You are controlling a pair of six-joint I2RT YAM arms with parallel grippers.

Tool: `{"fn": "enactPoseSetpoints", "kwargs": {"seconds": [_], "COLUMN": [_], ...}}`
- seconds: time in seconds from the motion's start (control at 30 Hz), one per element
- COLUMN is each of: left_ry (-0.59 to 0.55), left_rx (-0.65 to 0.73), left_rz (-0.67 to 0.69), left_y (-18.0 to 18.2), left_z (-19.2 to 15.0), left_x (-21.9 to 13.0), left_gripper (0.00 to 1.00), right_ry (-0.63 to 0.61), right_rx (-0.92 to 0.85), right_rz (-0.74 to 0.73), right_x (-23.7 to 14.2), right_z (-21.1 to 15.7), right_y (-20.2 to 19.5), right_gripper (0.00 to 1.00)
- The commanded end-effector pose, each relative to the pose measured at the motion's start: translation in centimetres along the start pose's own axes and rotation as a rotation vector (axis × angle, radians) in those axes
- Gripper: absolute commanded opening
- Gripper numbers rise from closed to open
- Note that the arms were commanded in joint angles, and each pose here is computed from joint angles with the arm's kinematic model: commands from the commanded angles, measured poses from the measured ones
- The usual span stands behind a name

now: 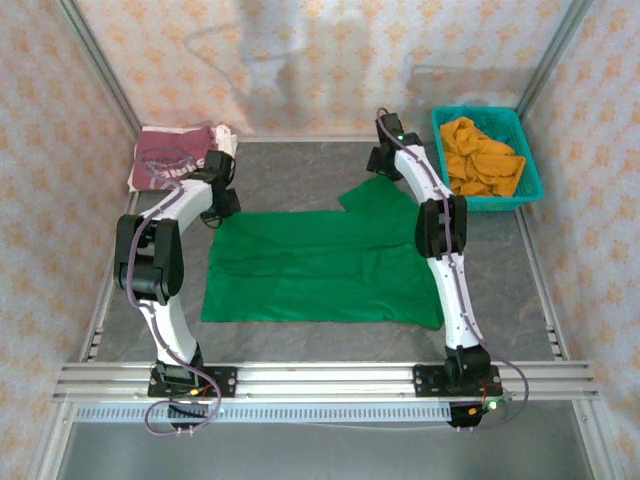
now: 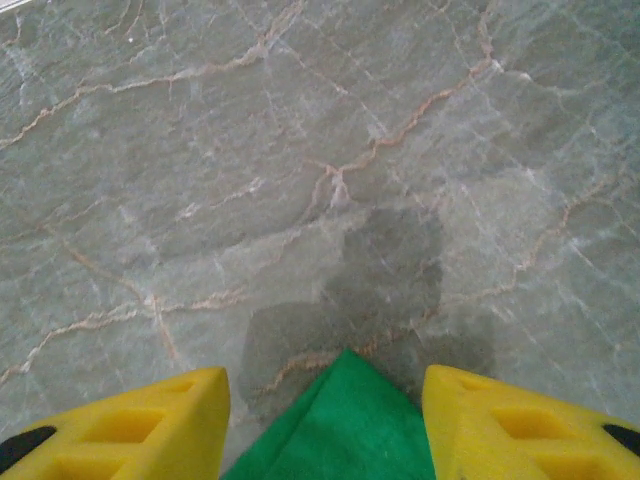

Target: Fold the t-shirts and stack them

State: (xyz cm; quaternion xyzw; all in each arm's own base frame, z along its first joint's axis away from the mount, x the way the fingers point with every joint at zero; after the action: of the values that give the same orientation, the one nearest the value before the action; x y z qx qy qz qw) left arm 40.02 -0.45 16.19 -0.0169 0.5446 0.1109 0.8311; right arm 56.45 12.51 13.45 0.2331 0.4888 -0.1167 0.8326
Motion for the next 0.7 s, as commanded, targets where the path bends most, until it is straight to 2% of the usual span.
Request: {"fn": "enactPoseSetpoints", "kwargs": {"seconds": [0.0,0.2,0.23,0.27,0.4,0.67], "left_ry": [0.0,-0.006,0.015,0.019,0.023,0.018], "left_rx": [0.015,0.014,0.019,0.018,0.017,-0.001], "left_rz": [0.018,0.019,0.024,0.023,0.022,0.017], "left_y": [0.0,0.0,-0.1,-0.2,-0.2,-0.3], "left_z": [0.2,0.3,0.1,0.0,0.1,0.4], "left_x": [0.4,0.3,1.2,1.4,1.7,1.9], "left_gripper": [0.0,0.0,0.0,0.0,0.0,0.0], "right_ry": [-0.038,-0.019,-0.009,0.0,0.006,-0.074], "right_rx": [0.001,-0.031,-0.042,-0.051,-0.063,-0.034], "right_rz": [-0.061,-0.063,-0.063,-0.066,-0.096,-0.092], "right_x": [0.9,2.5,2.6,2.7,2.1,-1.4], "right_z": [0.3,-0.7,-1.1,-1.4,-1.8,-0.2], "right_y": [-0.5,-0.2,0.0,0.1,0.2,0.9], "right_gripper": [0.55,0.52,0.5,0.47,0.2,0.0]}}
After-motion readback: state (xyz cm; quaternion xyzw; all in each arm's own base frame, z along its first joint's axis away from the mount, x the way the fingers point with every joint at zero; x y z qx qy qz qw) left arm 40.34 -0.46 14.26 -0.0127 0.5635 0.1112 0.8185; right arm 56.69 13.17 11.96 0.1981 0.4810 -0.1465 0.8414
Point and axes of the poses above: each hand's point on the last joint's axis, 136 mm out from that joint toward the fingers, its own x axis out along the fingers, its own y axis along the line the jaws close on, z = x × y, the point moved 10 cm from there along -x, back along the fingers, and after that the axes turned 14 degrees about x, right-handed, at the moved point
